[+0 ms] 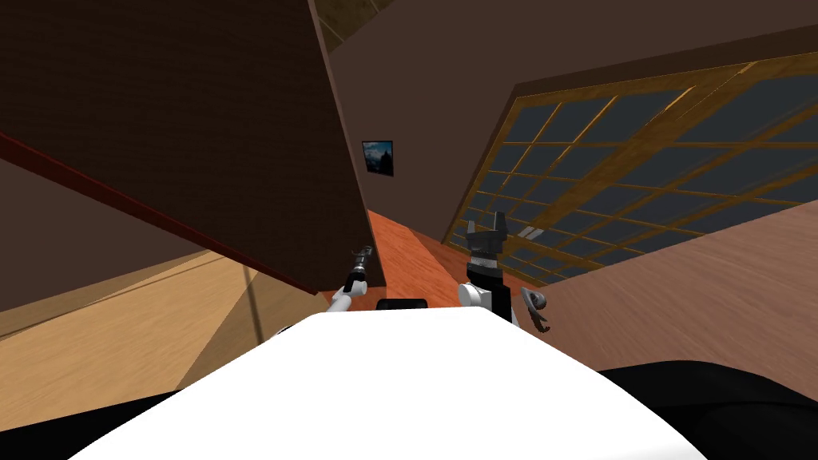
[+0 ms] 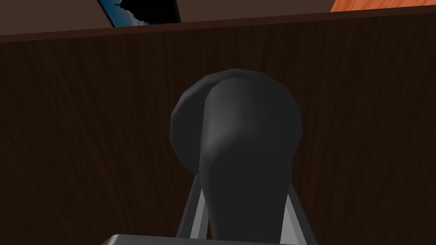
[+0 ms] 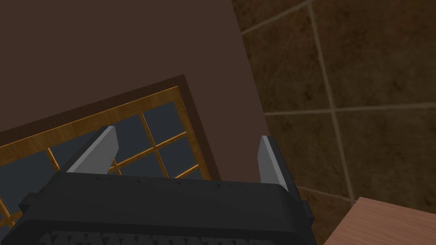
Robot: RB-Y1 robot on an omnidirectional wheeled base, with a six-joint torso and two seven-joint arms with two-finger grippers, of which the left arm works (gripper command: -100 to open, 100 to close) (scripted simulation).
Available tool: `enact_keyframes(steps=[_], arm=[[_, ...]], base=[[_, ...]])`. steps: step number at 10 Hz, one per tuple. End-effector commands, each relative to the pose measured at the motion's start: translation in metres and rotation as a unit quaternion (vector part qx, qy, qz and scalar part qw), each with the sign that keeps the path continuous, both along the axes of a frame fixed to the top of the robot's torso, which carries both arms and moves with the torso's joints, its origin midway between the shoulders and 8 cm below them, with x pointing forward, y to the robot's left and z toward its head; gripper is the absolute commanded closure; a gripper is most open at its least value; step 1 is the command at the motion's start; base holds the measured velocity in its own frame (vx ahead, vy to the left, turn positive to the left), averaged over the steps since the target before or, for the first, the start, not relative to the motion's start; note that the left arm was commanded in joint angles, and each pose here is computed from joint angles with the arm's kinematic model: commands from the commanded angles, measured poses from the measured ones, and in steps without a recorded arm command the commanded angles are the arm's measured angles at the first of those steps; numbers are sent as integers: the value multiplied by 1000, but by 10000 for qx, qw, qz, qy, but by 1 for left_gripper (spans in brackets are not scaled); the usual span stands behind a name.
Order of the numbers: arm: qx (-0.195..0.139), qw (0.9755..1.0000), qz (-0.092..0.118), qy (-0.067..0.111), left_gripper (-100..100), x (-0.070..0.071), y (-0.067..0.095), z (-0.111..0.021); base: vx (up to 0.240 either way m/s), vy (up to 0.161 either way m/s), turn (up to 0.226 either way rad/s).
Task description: Push the door open
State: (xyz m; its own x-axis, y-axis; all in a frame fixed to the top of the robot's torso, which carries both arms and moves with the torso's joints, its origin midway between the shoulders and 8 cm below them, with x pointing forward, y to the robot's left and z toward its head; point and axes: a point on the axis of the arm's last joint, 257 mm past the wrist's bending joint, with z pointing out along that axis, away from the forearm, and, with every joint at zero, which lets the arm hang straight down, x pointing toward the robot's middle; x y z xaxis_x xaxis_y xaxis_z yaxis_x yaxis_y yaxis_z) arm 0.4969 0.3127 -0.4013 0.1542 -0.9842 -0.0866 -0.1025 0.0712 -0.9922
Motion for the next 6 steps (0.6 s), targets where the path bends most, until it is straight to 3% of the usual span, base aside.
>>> enact_keyframes(steps=[1, 2, 5, 6], arm=[[-47, 9998, -172, 115, 100, 3, -26, -8], [-42, 9997, -177, 135, 100, 3, -26, -9], [-40, 9997, -173, 160, 100, 2, -26, -11], [-30, 9997, -187, 176, 100, 4, -28, -10]], base=[[-57, 28, -165], [-55, 10, -139], [-12, -8, -4], [-23, 9, -138]])
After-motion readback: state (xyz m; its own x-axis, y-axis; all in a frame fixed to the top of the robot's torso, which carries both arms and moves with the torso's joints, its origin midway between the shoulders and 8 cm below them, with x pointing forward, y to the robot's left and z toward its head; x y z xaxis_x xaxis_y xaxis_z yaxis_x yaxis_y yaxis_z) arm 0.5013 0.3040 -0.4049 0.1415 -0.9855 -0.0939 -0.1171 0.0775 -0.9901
